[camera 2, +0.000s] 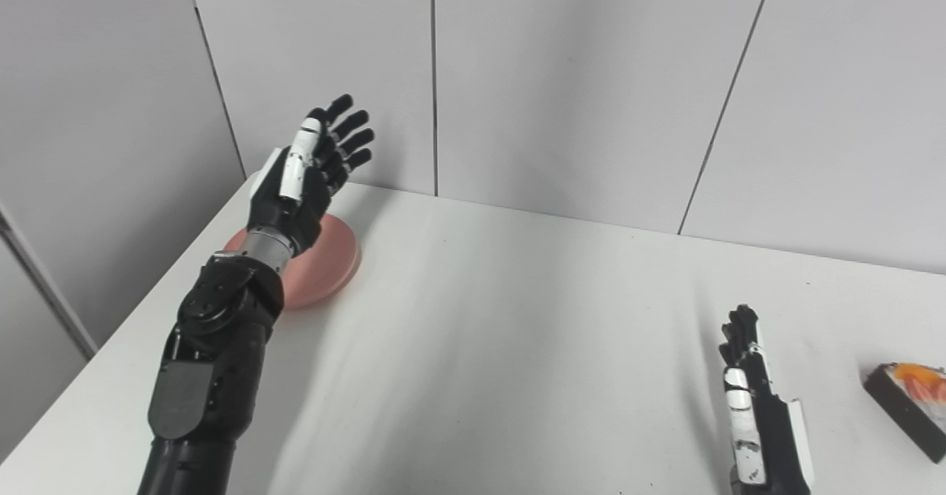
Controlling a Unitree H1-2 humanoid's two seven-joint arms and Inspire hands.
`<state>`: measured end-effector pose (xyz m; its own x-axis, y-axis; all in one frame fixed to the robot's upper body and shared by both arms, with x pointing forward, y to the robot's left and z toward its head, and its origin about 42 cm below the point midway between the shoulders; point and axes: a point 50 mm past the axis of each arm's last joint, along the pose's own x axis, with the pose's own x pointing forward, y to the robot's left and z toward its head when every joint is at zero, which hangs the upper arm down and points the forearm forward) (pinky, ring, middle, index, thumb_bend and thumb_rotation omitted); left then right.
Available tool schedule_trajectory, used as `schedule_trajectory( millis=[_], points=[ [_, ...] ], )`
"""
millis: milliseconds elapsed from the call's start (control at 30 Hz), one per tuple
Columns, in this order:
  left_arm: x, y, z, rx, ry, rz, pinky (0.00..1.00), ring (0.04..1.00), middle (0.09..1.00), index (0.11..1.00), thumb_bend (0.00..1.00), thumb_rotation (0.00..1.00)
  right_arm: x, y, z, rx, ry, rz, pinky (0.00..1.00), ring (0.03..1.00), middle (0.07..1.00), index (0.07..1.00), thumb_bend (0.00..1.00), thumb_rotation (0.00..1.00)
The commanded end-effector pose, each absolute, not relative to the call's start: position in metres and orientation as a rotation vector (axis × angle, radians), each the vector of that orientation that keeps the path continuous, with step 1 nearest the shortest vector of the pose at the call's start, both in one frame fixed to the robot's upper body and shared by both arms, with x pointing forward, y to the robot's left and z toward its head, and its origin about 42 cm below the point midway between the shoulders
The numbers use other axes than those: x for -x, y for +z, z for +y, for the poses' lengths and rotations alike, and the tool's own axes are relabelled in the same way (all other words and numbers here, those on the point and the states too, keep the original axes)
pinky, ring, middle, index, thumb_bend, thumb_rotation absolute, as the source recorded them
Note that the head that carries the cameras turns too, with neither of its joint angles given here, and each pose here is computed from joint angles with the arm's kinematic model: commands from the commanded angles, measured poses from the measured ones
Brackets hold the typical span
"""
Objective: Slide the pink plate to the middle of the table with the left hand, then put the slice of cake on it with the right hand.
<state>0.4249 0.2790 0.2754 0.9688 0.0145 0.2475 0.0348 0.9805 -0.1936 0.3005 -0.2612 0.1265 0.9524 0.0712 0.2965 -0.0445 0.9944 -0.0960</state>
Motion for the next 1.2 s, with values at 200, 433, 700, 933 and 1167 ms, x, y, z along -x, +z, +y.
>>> schedule_trajectory(
  millis=[200, 433, 700, 933, 1167],
  points=[
    [-0.441, 0.32, 0.317, 0.189, 0.067, -0.384, 0.87, 0.885, 0.901, 0.897, 0.43, 1.0, -0.279, 0.087, -0.274, 0.088, 0.036, -0.159, 1.0, 1.0, 1.0, 1.0, 0.34, 1.0],
    [-0.451, 0.319, 0.347, 0.187, 0.132, -0.371, 0.9, 0.898, 0.904, 0.901, 0.44, 1.0, -0.279, 0.088, -0.275, 0.082, 0.033, -0.157, 1.0, 1.0, 1.0, 1.0, 0.32, 1.0],
    [-0.459, 0.313, 0.381, 0.196, 0.207, -0.36, 0.89, 0.895, 0.9, 0.897, 0.41, 1.0, -0.279, 0.088, -0.279, 0.067, 0.033, -0.157, 1.0, 1.0, 1.0, 1.0, 0.31, 1.0],
    [-0.469, 0.294, 0.403, 0.256, 0.261, -0.32, 0.92, 0.928, 0.926, 0.922, 0.38, 1.0, -0.28, 0.088, -0.282, 0.067, 0.035, -0.154, 1.0, 1.0, 1.0, 1.0, 0.3, 1.0],
    [-0.469, 0.268, 0.417, 0.291, 0.307, -0.279, 0.95, 0.932, 0.926, 0.915, 0.39, 1.0, -0.28, 0.088, -0.282, 0.064, 0.03, -0.152, 1.0, 1.0, 1.0, 1.0, 0.3, 1.0]
  ],
)
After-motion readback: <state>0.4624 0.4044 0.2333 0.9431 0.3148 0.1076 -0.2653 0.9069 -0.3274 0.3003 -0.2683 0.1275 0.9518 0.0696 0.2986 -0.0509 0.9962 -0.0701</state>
